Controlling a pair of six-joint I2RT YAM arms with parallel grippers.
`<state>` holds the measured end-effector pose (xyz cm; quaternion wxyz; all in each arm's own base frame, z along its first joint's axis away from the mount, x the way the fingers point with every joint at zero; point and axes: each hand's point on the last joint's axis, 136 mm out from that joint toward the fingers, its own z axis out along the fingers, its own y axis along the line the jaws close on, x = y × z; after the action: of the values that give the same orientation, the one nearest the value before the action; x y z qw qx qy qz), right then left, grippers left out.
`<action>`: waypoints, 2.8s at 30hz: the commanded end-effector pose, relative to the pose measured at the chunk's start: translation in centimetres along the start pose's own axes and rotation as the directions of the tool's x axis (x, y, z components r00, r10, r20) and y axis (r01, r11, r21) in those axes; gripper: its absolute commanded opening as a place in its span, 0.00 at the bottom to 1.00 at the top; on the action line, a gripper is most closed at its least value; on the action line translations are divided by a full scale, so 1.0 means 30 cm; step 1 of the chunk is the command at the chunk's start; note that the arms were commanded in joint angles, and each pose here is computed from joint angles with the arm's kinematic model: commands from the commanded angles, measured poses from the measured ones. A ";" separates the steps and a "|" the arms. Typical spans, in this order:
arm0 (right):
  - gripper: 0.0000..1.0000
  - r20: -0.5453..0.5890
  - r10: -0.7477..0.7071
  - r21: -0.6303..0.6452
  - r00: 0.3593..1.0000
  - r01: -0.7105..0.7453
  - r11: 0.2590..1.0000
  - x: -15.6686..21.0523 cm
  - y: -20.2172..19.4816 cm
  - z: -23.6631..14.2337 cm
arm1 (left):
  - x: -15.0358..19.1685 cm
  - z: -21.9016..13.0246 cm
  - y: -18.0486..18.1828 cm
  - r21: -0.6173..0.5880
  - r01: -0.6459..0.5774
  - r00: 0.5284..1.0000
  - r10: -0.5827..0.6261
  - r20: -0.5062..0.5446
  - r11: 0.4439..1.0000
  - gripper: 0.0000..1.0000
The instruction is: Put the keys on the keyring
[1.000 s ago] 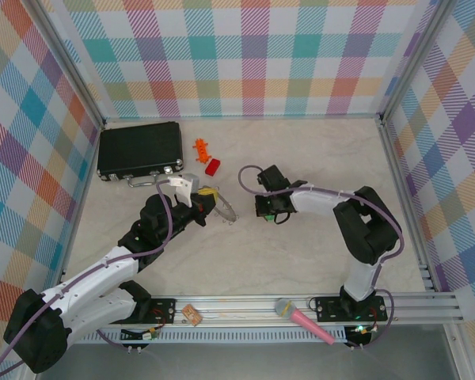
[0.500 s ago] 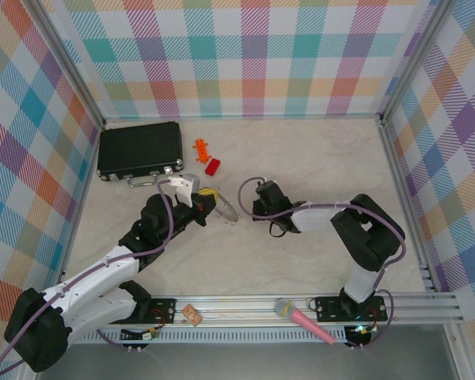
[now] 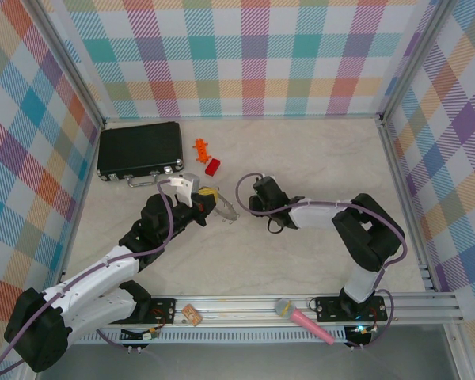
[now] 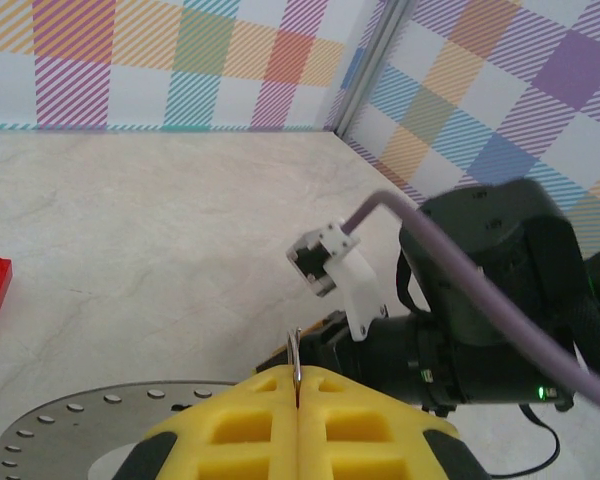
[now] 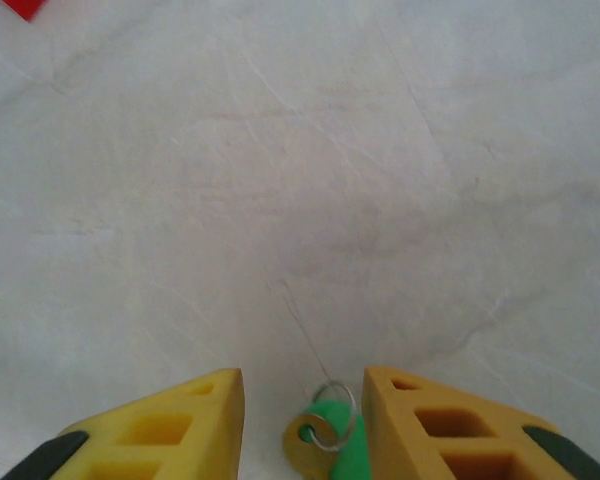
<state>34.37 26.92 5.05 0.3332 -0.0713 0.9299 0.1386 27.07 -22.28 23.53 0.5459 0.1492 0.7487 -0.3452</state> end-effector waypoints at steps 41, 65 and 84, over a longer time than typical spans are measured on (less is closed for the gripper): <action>0.26 -0.770 0.108 -0.106 0.629 -0.292 0.950 0.057 -0.058 0.025 | -0.020 -0.001 -0.028 0.030 -0.011 1.000 0.010 0.029 0.999 0.00; 0.18 -0.786 0.088 -0.115 0.613 -0.284 0.952 0.073 -0.026 0.058 | -0.023 -0.002 -0.029 0.031 -0.009 0.999 0.008 0.032 0.999 0.00; 0.16 -0.787 0.066 -0.122 0.614 -0.260 0.958 0.078 -0.021 0.030 | -0.021 -0.001 -0.028 0.032 -0.009 1.000 0.008 0.031 0.999 0.00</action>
<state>33.92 26.40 2.28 -0.1157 -0.0644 0.9641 0.2303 26.97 -22.46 23.40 0.5433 0.1519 0.7495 -0.3465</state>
